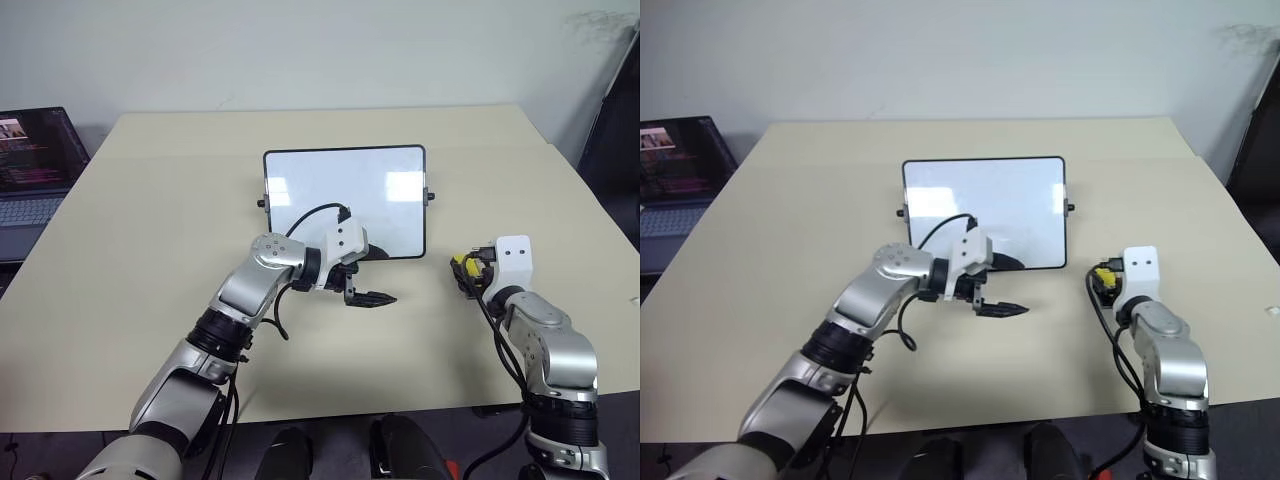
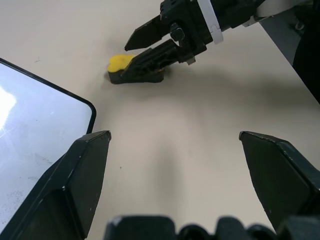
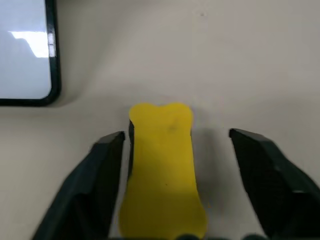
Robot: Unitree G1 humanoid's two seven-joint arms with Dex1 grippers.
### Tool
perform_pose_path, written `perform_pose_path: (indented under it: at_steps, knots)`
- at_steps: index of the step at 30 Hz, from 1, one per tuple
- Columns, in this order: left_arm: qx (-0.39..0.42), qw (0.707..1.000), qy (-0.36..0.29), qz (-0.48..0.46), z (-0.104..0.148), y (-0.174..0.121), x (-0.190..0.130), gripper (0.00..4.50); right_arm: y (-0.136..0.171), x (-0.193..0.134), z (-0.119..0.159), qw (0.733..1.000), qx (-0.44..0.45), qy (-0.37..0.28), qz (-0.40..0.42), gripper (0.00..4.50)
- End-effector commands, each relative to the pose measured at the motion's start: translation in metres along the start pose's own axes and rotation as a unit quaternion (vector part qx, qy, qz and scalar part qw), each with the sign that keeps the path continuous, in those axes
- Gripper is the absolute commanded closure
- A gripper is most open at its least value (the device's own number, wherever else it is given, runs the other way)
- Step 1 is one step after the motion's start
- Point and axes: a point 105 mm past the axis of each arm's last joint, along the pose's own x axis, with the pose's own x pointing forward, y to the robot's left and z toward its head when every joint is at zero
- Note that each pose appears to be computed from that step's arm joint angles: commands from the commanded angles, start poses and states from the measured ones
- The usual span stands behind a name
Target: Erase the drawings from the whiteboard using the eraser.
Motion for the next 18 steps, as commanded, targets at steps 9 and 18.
perform_pose_path:
  at_steps: [9, 18]
  knots:
    - [-0.062, 0.959, -0.087, 0.262, -0.002, 0.019, -0.075, 0.0, 0.042, -0.042, 0.087, 0.976, -0.042, -0.201, 0.077, 0.02]
    - [-0.097, 0.793, -0.038, 0.601, -0.061, 0.003, -0.164, 0.0, 0.073, -0.072, 0.023, 0.96, -0.003, -0.247, 0.132, 0.02]
